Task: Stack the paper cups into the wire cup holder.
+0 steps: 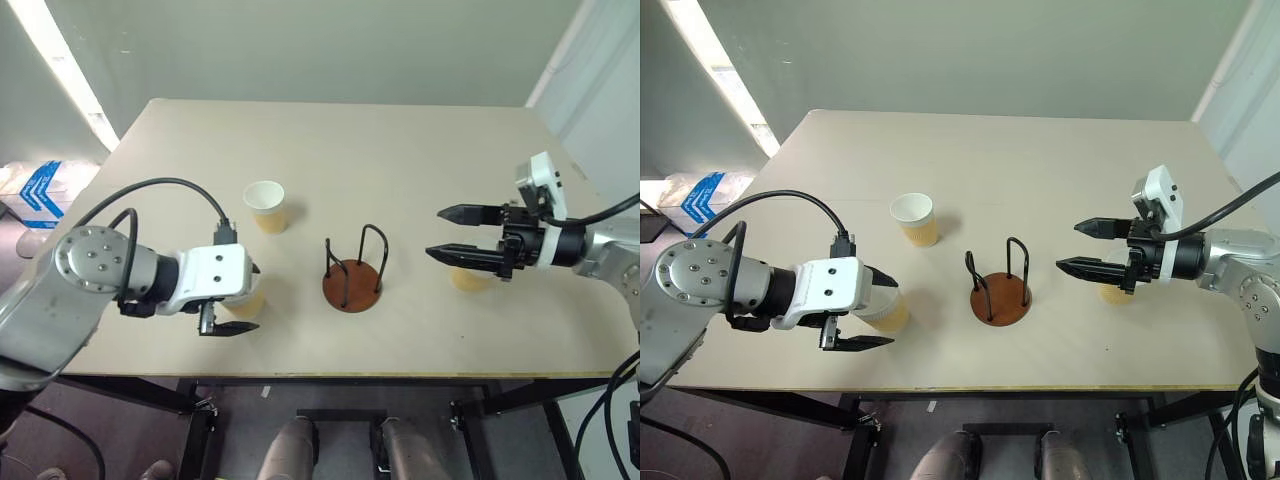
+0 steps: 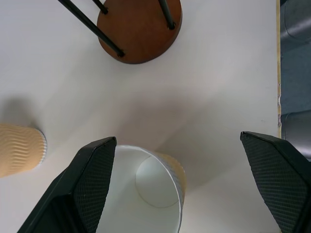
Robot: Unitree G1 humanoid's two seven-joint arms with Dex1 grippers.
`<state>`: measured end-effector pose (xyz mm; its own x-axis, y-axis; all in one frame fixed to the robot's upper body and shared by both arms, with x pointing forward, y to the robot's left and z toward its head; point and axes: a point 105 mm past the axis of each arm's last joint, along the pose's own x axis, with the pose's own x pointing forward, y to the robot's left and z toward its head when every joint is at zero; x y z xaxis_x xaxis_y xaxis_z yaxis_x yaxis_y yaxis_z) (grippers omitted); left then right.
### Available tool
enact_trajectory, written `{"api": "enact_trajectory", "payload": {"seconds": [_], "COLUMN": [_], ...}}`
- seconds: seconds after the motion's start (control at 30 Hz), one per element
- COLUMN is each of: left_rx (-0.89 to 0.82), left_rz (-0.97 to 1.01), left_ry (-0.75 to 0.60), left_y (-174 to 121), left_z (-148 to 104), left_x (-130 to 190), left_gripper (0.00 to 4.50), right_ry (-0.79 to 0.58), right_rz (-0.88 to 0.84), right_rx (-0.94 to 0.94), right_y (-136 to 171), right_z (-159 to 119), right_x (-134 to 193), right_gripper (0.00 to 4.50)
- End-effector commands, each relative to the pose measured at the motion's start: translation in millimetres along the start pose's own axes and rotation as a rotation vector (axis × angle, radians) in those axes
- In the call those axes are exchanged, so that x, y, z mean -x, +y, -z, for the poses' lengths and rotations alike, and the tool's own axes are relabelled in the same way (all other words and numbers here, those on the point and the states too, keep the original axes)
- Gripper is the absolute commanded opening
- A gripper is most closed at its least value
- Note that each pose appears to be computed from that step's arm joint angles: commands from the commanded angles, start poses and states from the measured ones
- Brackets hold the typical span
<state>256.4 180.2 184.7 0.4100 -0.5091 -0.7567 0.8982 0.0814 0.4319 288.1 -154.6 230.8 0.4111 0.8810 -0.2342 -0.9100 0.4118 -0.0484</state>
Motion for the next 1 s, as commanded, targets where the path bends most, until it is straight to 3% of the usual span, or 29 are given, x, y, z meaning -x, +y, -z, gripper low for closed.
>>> {"api": "enact_trajectory", "payload": {"seconds": [0.03,0.47,0.6,0.93,1.0], "left_rx": [-0.034,-0.039,-0.076,-0.060,-0.055], "left_rz": [-0.025,-0.020,0.014,0.106,0.113], "left_ry": [0.073,0.130,0.073,-0.057,-0.070], "left_y": [3,3,1,6,10], "left_z": [13,42,38,22,19], "left_x": [3,-17,-22,-13,-9], "left_gripper": [4.50,4.50,3.69,0.12,0.06], "right_ry": [-0.035,-0.054,-0.052,-0.089,-0.090], "right_rz": [0.006,0.010,0.010,-0.027,-0.030], "right_rx": [0.079,0.113,0.122,0.185,0.191], "right_y": [5,6,6,7,7], "right_z": [-13,-16,-13,-10,-10], "right_x": [5,1,3,9,8], "right_gripper": [4.46,4.46,4.50,4.50,4.50]}}
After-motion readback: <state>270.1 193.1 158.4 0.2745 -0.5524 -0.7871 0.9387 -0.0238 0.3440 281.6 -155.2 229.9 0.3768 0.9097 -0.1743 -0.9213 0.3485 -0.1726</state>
